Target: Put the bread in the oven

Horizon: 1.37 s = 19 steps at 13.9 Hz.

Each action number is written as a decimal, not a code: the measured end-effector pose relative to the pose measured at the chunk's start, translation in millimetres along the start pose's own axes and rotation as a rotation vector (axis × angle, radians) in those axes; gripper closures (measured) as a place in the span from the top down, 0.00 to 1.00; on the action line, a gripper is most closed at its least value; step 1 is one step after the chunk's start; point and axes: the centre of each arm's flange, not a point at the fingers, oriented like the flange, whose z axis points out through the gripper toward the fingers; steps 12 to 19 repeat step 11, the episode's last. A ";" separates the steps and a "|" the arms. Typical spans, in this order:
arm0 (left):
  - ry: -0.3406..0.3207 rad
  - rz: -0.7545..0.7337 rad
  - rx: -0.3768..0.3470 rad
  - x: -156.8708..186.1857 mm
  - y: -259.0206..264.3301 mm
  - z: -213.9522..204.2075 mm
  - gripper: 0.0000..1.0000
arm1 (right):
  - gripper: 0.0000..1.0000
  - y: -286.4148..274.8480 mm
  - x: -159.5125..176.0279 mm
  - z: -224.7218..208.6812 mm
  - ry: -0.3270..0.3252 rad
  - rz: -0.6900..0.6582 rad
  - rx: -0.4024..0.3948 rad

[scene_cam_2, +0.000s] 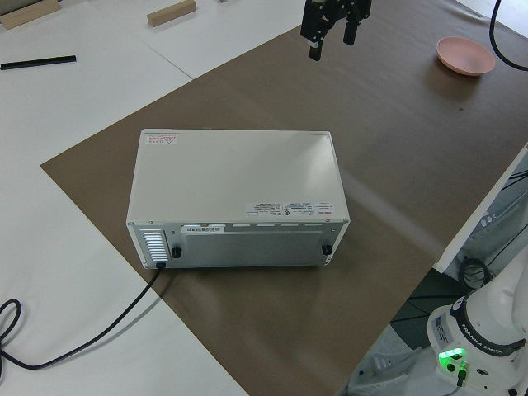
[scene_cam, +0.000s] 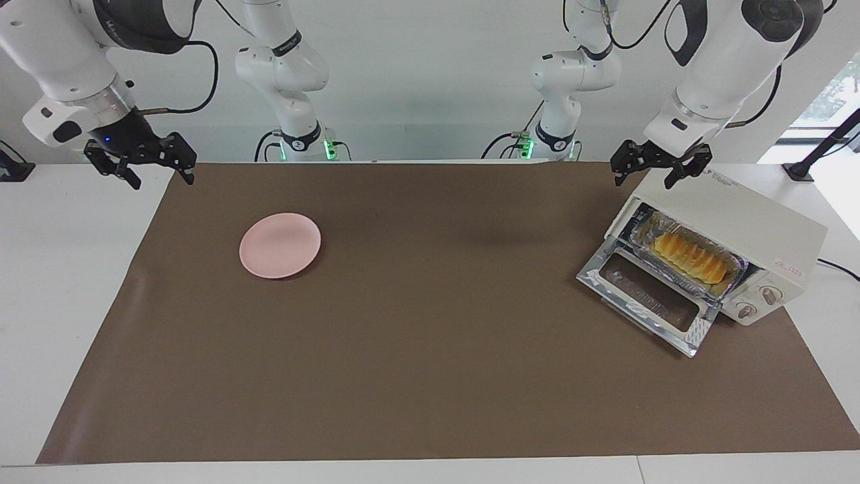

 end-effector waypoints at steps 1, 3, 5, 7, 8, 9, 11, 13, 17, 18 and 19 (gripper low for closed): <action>0.002 -0.001 0.000 -0.9 0.2 -1.1 1.00 | 1.00 0.0 0.0 0.0 0.000 0.000 0.000; 0.003 -0.001 0.001 -1.1 0.4 -0.5 1.00 | 1.00 0.0 0.0 0.0 0.000 0.000 0.000; 0.007 -0.001 0.001 -0.1 0.4 0.6 1.00 | 1.00 0.0 0.0 0.0 0.000 0.000 0.000; 0.011 -0.002 0.001 0.5 0.0 0.6 1.00 | 1.00 0.0 0.0 0.0 0.000 0.000 0.000; 0.015 -0.002 0.001 0.7 -0.3 0.1 1.00 | 1.00 0.0 0.0 0.0 0.000 0.000 0.000; 0.021 -0.003 0.001 0.6 -0.4 -1.4 1.00 | 1.00 0.0 0.0 0.0 0.000 0.000 0.000; 0.031 -0.005 0.002 -1.7 -0.8 -5.9 1.00 | 1.00 0.0 0.0 0.0 0.000 0.000 0.000; 0.031 -0.005 0.002 -1.7 -0.8 -5.9 1.00 | 1.00 0.0 0.0 0.0 0.000 0.000 0.000; 0.031 -0.005 0.002 -1.7 -0.8 -5.9 1.00 | 1.00 0.0 0.0 0.0 0.000 0.000 0.000; 0.031 -0.005 0.002 -1.7 -0.8 -5.9 1.00 | 1.00 0.0 0.0 0.0 0.000 0.000 0.000; 0.031 -0.005 0.002 -1.7 -0.8 -5.9 1.00 | 1.00 0.0 0.0 0.0 0.000 0.000 0.000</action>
